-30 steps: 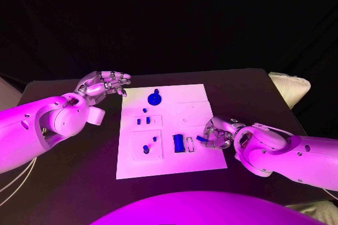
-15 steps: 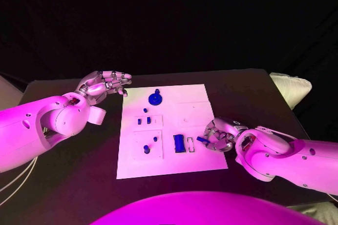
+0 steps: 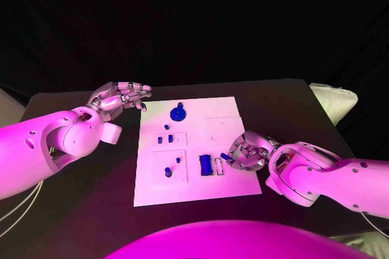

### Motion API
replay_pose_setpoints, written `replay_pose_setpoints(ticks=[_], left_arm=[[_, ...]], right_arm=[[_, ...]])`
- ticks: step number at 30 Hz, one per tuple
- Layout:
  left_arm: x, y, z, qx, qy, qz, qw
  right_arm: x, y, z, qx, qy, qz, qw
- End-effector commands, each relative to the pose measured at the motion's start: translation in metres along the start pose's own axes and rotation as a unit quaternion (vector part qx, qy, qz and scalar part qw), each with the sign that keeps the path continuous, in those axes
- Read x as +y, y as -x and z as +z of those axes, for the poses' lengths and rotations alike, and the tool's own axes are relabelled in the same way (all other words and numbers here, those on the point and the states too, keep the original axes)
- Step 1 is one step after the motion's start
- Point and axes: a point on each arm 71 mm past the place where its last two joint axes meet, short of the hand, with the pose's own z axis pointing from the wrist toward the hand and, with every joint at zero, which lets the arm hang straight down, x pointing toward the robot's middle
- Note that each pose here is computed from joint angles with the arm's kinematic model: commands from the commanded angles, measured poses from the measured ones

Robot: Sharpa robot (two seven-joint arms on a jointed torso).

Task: Assemble the parts on the task board

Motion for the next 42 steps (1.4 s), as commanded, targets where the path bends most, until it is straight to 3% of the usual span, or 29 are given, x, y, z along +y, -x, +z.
replay_pose_setpoints(ticks=[1,11,42], left_arm=[[-0.0007,-0.0028,0.0005,0.009,-0.003,-0.004,1.000],[-0.0008,-0.0026,0.0000,0.009,-0.003,-0.004,1.000],[-0.0008,-0.0011,-0.0016,0.007,0.000,-0.003,1.000]], right_arm=[[-0.001,-0.004,0.003,0.018,-0.011,0.027,0.999],[-0.003,-0.019,0.006,0.055,-0.039,0.028,0.997],[-0.003,-0.023,0.010,0.062,-0.053,0.025,0.996]])
